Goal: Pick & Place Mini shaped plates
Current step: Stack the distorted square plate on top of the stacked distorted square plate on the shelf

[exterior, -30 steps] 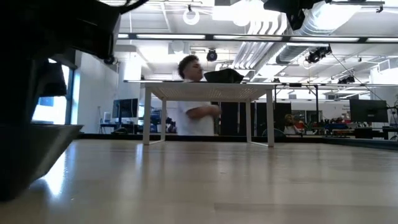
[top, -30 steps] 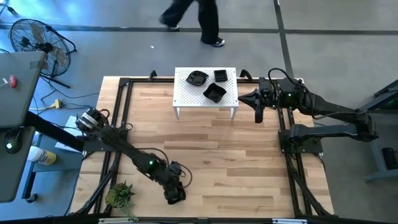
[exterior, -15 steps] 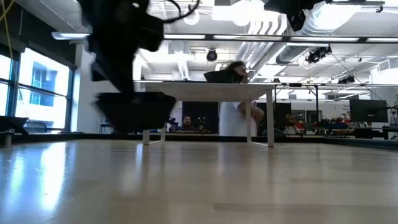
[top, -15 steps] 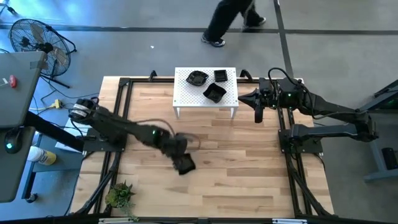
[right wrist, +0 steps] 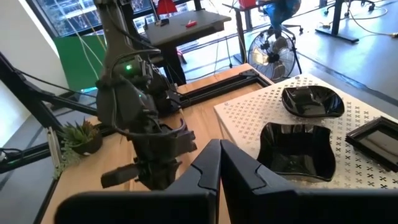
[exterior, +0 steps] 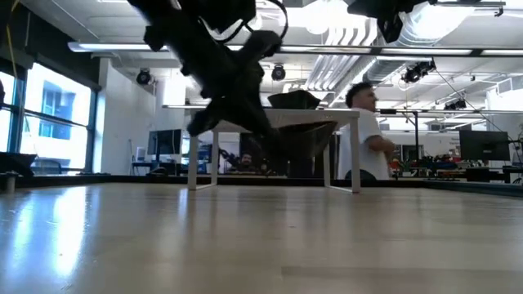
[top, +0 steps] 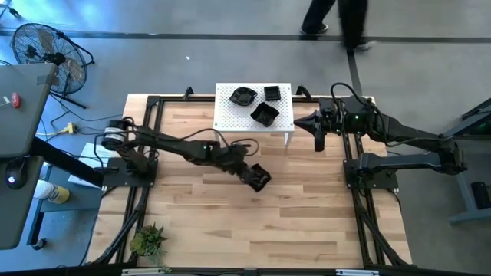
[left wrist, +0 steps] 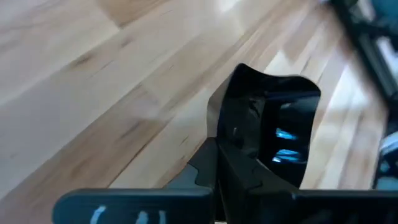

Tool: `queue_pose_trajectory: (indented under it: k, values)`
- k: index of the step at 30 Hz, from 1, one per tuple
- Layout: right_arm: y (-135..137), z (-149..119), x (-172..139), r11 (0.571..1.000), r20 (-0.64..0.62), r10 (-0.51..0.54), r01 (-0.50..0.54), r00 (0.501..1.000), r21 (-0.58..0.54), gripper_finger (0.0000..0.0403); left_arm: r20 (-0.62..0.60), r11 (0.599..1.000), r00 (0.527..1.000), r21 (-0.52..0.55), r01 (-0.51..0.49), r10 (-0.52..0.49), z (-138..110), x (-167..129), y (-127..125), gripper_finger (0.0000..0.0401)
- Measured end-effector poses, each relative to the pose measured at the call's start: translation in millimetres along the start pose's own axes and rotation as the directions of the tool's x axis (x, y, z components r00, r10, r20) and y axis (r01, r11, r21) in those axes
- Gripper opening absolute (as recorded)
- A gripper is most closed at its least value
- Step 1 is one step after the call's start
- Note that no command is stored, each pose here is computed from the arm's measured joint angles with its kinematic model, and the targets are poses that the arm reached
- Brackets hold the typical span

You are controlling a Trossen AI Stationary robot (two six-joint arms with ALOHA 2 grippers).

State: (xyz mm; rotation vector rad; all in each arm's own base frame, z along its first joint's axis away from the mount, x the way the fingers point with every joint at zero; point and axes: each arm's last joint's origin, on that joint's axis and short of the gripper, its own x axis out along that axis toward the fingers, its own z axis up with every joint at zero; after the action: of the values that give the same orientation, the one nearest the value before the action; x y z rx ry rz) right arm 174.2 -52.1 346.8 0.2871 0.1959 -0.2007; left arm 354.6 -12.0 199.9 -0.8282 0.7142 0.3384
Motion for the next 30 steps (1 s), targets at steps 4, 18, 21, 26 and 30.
queue_pose_trajectory:
  k: [4, 18, 21, 26, 30]
  values:
    - [-0.3, -1.2, -0.1, 1.000, -0.013, -0.003, 0.003, 1.000, 0.002, 0.0003, 0.025, 0.998, 0.999, -0.056, -0.028, 0.029, -3.3, 16.8, 4.6, 0.0000]
    - [-0.5, -1.8, -0.1, 1.000, -0.018, -0.007, 0.007, 1.000, 0.003, 0.0005, 0.037, 0.994, 0.999, -0.105, -0.030, 0.034, -8.3, 39.6, 10.5, 0.0028]
    - [-0.8, -1.8, -0.1, 1.000, -0.017, -0.017, 0.017, 1.000, 0.003, 0.0006, 0.011, 0.994, 1.000, -0.113, -0.012, 0.014, -5.0, 38.6, 12.4, 0.0049]
    - [-1.2, -2.7, -0.1, 1.000, -0.024, -0.025, 0.025, 0.999, 0.011, 0.0002, -0.084, 0.994, 0.993, -0.078, 0.073, -0.079, 9.2, 32.4, 20.4, 0.0078]
    - [-1.3, -3.3, -0.1, 0.998, -0.030, -0.031, 0.033, 0.999, 0.055, 0.0004, -0.100, 0.983, 0.980, 0.047, 0.176, -0.171, 19.2, 17.1, 14.3, 0.0069]
